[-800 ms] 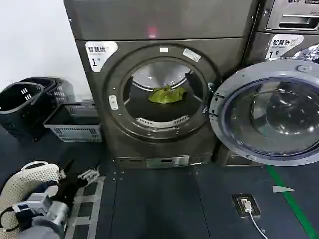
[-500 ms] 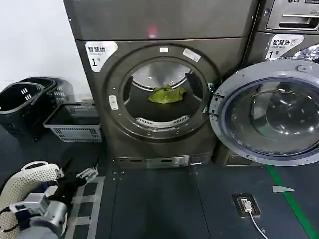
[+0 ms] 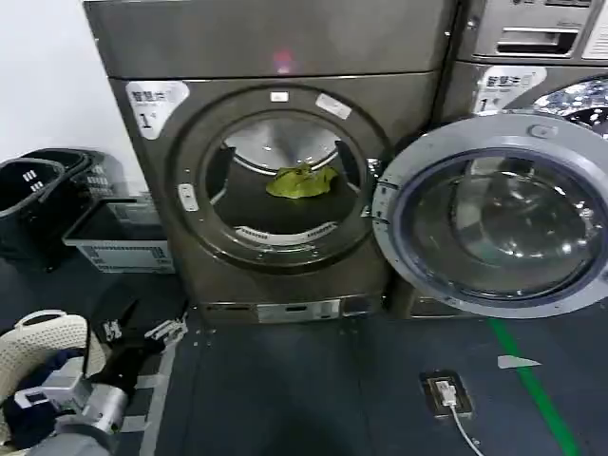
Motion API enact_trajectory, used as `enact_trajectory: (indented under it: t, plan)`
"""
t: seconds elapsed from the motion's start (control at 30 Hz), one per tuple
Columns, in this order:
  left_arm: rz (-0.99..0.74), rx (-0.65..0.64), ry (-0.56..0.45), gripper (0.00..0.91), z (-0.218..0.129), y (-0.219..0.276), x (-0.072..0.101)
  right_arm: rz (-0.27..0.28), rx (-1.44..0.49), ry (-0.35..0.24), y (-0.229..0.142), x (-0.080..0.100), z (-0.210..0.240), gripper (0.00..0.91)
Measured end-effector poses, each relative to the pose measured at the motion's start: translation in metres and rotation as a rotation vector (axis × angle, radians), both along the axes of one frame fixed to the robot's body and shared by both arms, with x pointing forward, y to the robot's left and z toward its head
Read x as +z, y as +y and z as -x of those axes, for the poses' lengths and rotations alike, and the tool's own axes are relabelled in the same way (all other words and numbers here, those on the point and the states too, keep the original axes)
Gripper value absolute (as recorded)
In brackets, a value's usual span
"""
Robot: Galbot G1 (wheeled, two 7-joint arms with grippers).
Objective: Grasp the clothes from the dryer.
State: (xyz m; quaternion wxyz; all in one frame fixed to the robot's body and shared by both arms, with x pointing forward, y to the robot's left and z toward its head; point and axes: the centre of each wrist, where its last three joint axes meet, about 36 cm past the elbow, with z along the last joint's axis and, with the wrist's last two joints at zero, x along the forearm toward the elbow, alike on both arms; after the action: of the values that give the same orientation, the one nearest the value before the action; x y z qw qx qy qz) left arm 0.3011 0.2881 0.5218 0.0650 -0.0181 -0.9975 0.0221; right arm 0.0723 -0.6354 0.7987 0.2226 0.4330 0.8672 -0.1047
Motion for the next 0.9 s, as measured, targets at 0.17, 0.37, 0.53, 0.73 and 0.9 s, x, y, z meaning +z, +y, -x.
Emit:
enact_trajectory:
  t: [0.17,0.37,0.53,0.73,0.9]
  plan:
    - [-0.003,0.002,0.000,0.907,0.0004,0.0018,0.0004,0.000,0.009,-0.001,0.0001,-0.0012,-0.0010,0.907]
    - [-0.002,0.000,0.001,0.907,0.0022,0.0012,0.0010,0.001,0.020,-0.001,-0.0002,-0.0013,-0.0011,0.907]
    - [-0.001,0.001,-0.001,0.907,0.0021,0.0018,0.0013,0.003,0.036,-0.001,-0.0003,-0.0025,-0.0028,0.907]
    - [0.003,0.003,0.000,0.907,0.0013,0.0015,0.0004,0.002,0.050,0.001,-0.0006,-0.0046,-0.0059,0.907]
    - [0.009,0.008,0.002,0.907,0.0006,0.0012,-0.0010,0.006,0.060,0.003,0.0006,-0.0062,-0.0093,0.907]
